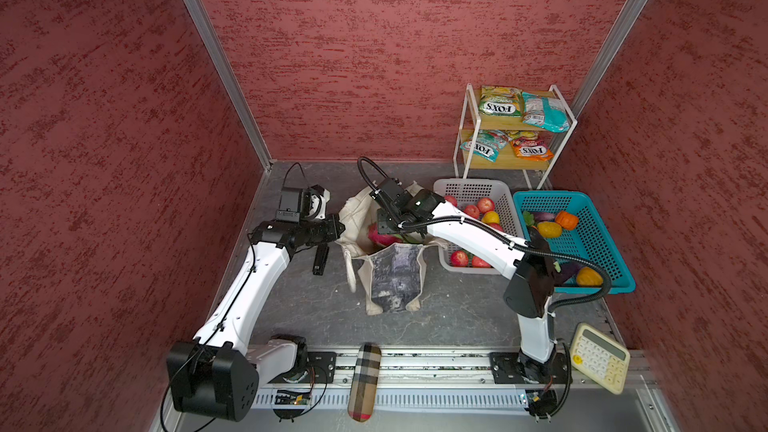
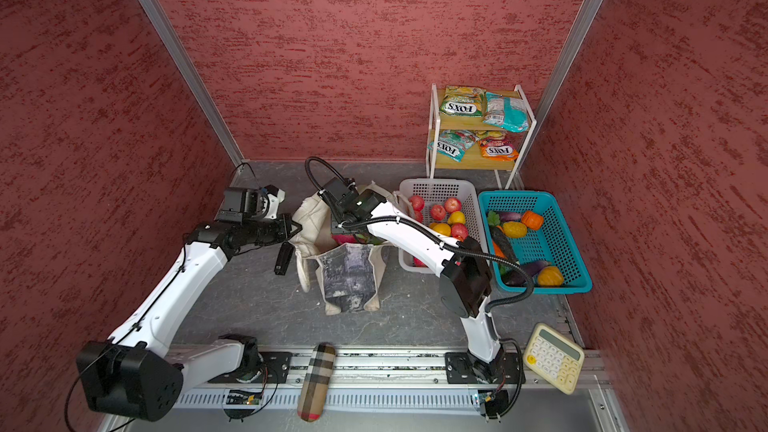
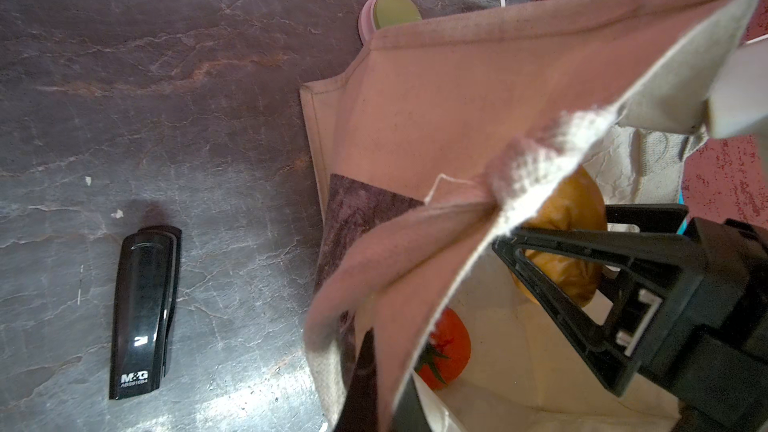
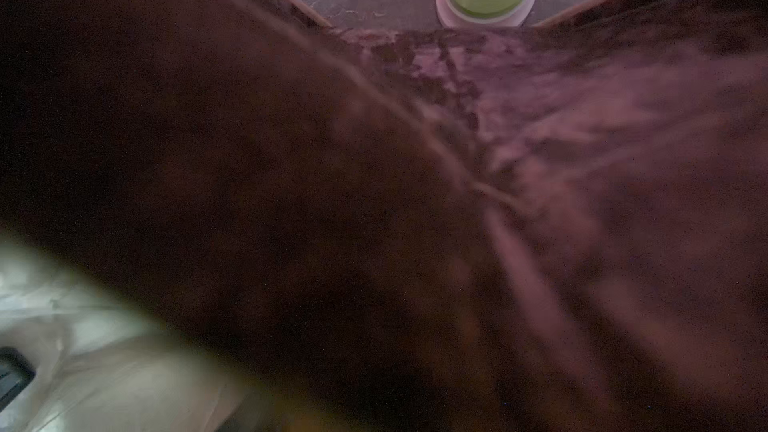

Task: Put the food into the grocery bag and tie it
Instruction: 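Lower the potato into the bag and open the right gripper, then move the right gripper back over the teal basket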

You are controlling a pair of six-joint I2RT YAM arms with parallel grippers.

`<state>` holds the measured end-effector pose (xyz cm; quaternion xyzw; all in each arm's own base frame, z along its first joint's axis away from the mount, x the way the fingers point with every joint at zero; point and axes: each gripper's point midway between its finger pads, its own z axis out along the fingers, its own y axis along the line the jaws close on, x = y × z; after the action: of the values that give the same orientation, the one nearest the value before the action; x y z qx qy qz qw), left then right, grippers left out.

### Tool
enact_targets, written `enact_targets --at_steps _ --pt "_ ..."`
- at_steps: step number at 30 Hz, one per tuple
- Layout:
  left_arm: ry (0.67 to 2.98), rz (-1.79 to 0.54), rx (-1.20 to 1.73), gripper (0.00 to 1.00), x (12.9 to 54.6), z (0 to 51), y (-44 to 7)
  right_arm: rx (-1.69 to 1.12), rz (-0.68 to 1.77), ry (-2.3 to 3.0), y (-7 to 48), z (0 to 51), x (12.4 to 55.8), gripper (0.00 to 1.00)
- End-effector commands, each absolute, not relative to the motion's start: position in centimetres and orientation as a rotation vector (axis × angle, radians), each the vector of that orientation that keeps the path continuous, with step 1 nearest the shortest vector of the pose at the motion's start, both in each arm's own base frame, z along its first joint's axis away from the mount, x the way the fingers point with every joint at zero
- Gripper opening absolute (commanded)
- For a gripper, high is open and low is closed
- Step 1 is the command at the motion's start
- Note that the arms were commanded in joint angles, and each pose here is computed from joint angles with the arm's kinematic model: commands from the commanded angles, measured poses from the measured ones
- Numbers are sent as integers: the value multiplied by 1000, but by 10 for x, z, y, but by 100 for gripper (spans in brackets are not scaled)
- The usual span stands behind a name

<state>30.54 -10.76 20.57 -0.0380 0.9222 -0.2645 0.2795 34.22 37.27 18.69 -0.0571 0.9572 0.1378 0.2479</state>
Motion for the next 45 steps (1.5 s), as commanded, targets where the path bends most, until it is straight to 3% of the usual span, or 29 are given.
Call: enact_targets --at_steps 1,2,3,8,16,21,27,35,39,45 --pt "2459 -699 -83 0 307 208 -108 -200 353 2634 372 180 336 54" --pt "2460 -701 -81 0 306 208 -109 -201 349 2633 371 181 336 87" --pt "2460 -701 -82 0 306 208 -108 -205 347 2630 371 183 336 99" --pt "2460 -699 -78 0 306 208 -109 -228 327 2575 362 212 338 99" --pt "2451 -701 -75 0 306 211 -109 -344 223 2273 311 327 335 99" --pt "2444 -704 -74 0 305 213 -109 -346 9 2065 240 391 322 99" --pt "2443 -702 -74 0 305 213 -108 -100 -178 1899 133 438 291 99" --pt "2448 -721 -69 0 305 212 -111 353 -149 1856 9 429 237 99" --pt "2445 -724 -68 0 305 213 -111 451 -177 1914 -10 404 233 99" --pt "2437 -726 -65 0 304 215 -111 488 -246 2156 -18 341 262 99"
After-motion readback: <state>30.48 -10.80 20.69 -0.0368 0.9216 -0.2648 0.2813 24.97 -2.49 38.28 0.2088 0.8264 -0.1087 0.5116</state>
